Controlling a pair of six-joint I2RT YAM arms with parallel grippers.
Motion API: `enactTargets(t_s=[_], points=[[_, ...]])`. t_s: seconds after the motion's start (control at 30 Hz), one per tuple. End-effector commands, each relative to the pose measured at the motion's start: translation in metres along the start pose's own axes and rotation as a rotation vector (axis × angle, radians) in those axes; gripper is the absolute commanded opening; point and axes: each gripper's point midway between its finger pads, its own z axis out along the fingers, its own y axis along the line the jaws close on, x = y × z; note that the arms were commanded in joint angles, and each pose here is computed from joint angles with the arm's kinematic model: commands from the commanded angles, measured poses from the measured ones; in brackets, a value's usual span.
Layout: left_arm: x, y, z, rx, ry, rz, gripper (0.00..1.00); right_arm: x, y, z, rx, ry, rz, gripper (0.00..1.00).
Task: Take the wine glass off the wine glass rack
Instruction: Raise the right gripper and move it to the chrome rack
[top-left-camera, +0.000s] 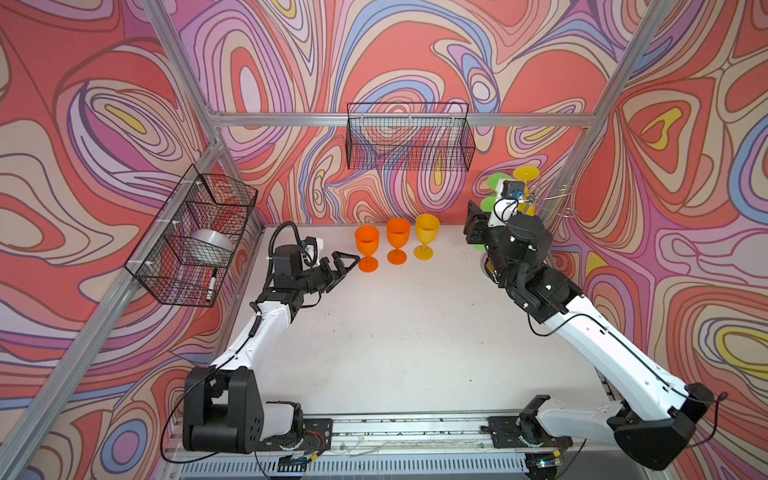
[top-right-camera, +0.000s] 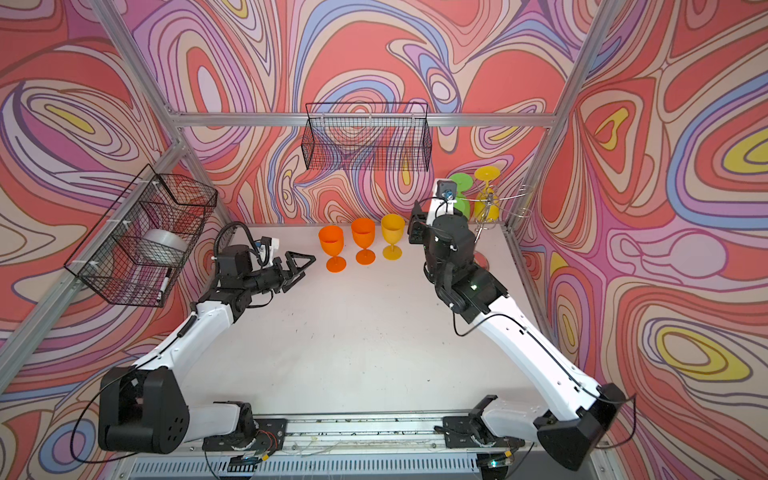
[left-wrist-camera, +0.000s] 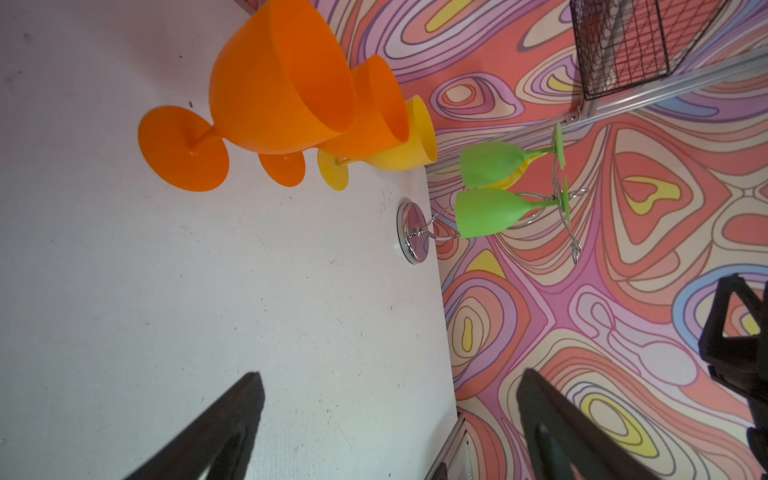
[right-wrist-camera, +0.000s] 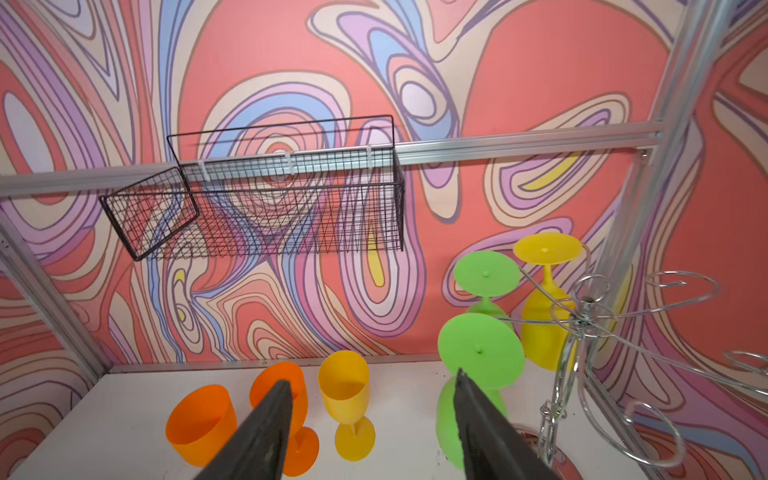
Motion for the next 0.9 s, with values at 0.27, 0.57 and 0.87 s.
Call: enactTargets(t_s=[0.27,0.57,0.87], points=[[0.038,-0.066,0.000,0.101,0.075,0.285,0.95,-0.006,-0.078,0.001,0.228,0.128,0.009,0.68],[0.054,-0.069,0.011,0.129,0.125,0.277,0.95,0.035,-0.085,0.031,-0.004,0.340,0.249,0.68],[0.057,-0.066,0.017,0.128,0.145,0.268,0.95,0.072,-0.097,0.068,-0.077,0.428,0.384,0.66]])
